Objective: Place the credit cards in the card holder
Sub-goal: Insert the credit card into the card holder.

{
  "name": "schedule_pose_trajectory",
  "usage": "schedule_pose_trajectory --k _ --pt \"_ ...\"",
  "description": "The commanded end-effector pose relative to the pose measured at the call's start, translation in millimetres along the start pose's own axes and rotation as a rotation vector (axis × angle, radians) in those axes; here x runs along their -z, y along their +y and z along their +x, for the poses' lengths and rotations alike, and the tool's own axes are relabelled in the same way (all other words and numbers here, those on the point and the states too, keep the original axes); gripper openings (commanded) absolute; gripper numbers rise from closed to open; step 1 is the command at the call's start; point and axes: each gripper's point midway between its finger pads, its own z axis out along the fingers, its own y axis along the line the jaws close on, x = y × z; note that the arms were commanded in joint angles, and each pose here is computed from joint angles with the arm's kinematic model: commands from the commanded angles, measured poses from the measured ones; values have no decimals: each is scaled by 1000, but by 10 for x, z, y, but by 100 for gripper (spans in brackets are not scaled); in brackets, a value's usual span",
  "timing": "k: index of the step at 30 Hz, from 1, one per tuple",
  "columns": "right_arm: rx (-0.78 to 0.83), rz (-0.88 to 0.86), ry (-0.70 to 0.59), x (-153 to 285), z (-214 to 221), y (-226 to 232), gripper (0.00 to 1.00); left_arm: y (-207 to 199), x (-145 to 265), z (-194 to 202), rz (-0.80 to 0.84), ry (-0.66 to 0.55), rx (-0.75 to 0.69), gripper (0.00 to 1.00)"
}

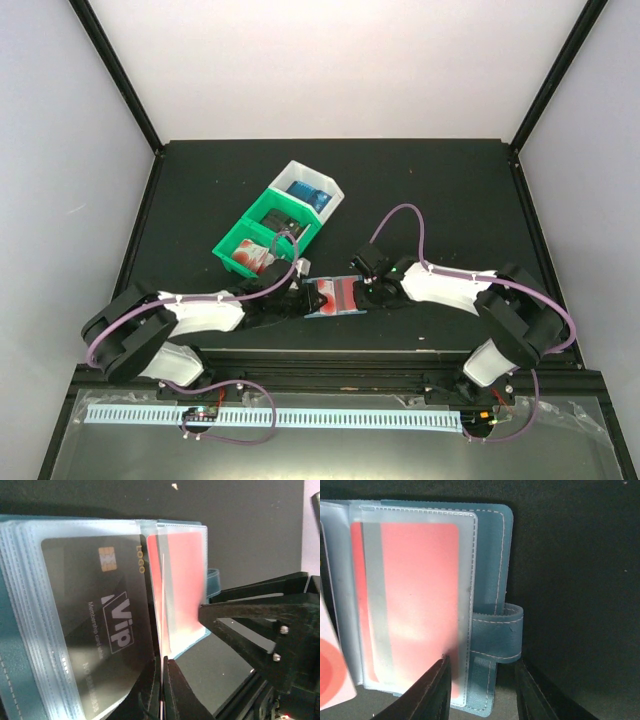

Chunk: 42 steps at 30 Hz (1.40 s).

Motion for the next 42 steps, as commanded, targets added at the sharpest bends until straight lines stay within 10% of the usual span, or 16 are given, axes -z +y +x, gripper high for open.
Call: schedule_pose_trajectory --k 1,42 --pt "-14 53 22 -60 99 -116 36 -156 -99 -106 46 -52 -24 2" --pt "-56 72 10 -80 125 -184 32 -82 -197 -231 19 -102 61 2"
